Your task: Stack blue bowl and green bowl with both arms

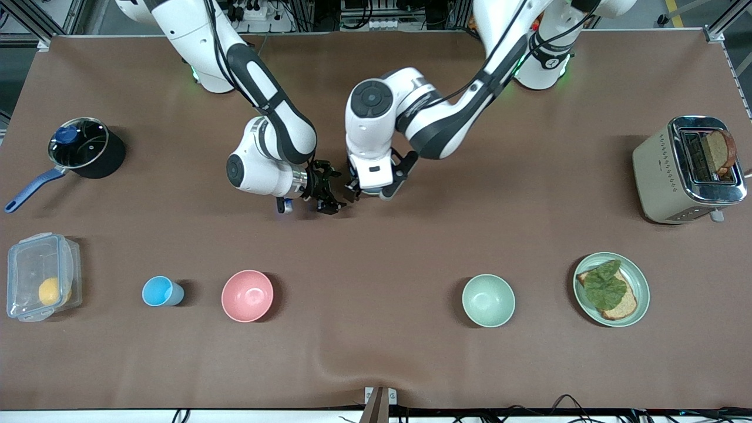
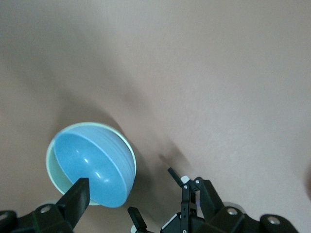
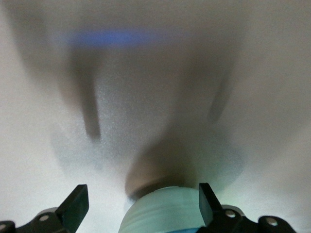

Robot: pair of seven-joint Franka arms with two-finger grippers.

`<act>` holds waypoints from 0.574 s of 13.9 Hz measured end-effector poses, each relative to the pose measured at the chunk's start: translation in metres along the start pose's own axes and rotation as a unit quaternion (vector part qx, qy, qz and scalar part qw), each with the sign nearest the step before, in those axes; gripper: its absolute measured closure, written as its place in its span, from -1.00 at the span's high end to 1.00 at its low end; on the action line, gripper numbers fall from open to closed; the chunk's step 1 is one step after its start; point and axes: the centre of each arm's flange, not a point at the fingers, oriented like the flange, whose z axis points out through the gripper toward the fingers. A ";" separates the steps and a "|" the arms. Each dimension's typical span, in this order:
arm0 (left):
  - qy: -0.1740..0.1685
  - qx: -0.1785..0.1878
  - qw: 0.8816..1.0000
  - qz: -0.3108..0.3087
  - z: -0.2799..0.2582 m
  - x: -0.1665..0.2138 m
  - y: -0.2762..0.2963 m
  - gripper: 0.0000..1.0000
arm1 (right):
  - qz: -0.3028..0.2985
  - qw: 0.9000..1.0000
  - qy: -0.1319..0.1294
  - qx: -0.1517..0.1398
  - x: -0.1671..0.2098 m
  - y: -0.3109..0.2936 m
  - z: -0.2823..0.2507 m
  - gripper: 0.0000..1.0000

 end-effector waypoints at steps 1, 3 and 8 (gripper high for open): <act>0.007 0.000 1.000 0.011 -0.014 0.016 0.001 1.00 | -0.010 1.000 0.006 -0.004 0.000 -0.001 -0.002 1.00; 0.022 -0.003 0.999 0.029 -0.033 0.054 0.004 1.00 | -0.034 0.999 0.021 -0.026 0.008 -0.003 -0.010 1.00; 0.043 0.013 0.995 0.089 -0.083 0.170 -0.002 1.00 | -0.049 0.995 0.025 -0.078 0.031 -0.011 -0.056 1.00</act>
